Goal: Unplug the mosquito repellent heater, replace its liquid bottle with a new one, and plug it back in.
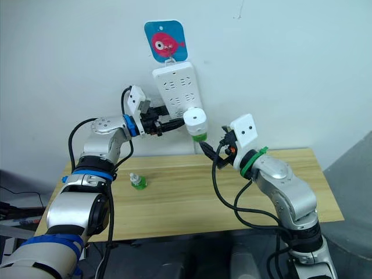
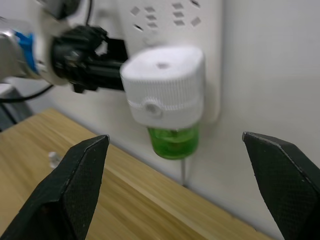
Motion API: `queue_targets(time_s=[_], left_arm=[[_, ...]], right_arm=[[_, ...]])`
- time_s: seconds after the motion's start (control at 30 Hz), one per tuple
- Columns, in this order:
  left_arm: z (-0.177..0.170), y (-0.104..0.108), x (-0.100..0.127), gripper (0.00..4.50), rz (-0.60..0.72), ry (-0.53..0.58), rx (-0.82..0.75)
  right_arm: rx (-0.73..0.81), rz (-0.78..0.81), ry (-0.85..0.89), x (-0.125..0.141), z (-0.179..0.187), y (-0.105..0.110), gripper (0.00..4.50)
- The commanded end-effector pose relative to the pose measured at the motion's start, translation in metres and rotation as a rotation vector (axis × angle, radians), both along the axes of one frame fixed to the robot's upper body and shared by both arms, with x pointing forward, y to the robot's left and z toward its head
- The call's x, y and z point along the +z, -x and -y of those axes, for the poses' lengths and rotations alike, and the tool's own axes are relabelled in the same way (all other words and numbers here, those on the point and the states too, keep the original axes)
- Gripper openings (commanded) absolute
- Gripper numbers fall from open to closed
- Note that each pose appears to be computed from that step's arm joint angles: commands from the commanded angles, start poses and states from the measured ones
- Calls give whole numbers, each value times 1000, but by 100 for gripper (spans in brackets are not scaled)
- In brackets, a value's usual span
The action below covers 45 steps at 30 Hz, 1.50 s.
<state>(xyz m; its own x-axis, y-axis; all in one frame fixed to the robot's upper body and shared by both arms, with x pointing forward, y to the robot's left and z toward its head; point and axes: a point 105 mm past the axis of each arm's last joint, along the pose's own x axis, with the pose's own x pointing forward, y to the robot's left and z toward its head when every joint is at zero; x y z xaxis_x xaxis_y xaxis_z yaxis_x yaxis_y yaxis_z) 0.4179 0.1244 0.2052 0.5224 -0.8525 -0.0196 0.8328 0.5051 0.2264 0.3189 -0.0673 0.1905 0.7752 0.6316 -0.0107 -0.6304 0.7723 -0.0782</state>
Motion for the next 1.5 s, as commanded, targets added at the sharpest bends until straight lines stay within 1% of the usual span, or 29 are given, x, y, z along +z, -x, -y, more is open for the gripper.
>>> queue_targets(time_s=[0.03,0.07,0.1,0.33,0.47,0.67,0.83,0.93,1.0,1.03,1.17,1.3,1.4,1.5], left_arm=[[10,9,25,182,68,24,-71],[11,10,26,152,67,24,-76],[12,11,27,136,66,25,-79],[18,15,25,135,45,26,-86],[18,17,22,135,40,22,-84],[17,18,21,135,38,14,-71],[17,18,20,135,39,15,-64],[16,18,19,135,41,17,-57],[15,18,19,135,41,17,-53],[14,18,18,135,40,16,-51],[10,16,15,135,40,7,-26],[2,11,18,135,53,9,28],[-2,9,17,135,59,3,47],[-8,8,16,135,69,13,75]], right_arm=[[-28,51,-21,12,-2,3,450],[-32,53,-26,12,-5,3,450],[-37,55,-31,13,-7,2,450],[-86,99,-71,28,-25,-7,450],[-130,119,-86,36,-33,-17,450],[-164,138,-47,34,-36,-29,450],[-144,147,-63,37,-40,-30,450],[-117,151,-94,41,-42,-26,388],[-102,156,-99,42,-43,-23,319],[-98,158,-97,42,-42,-22,297],[-91,164,-71,38,-35,-16,296],[-110,165,-52,38,-15,-7,296],[-92,136,-79,40,-10,0,296],[-72,120,-90,42,-8,3,296]])
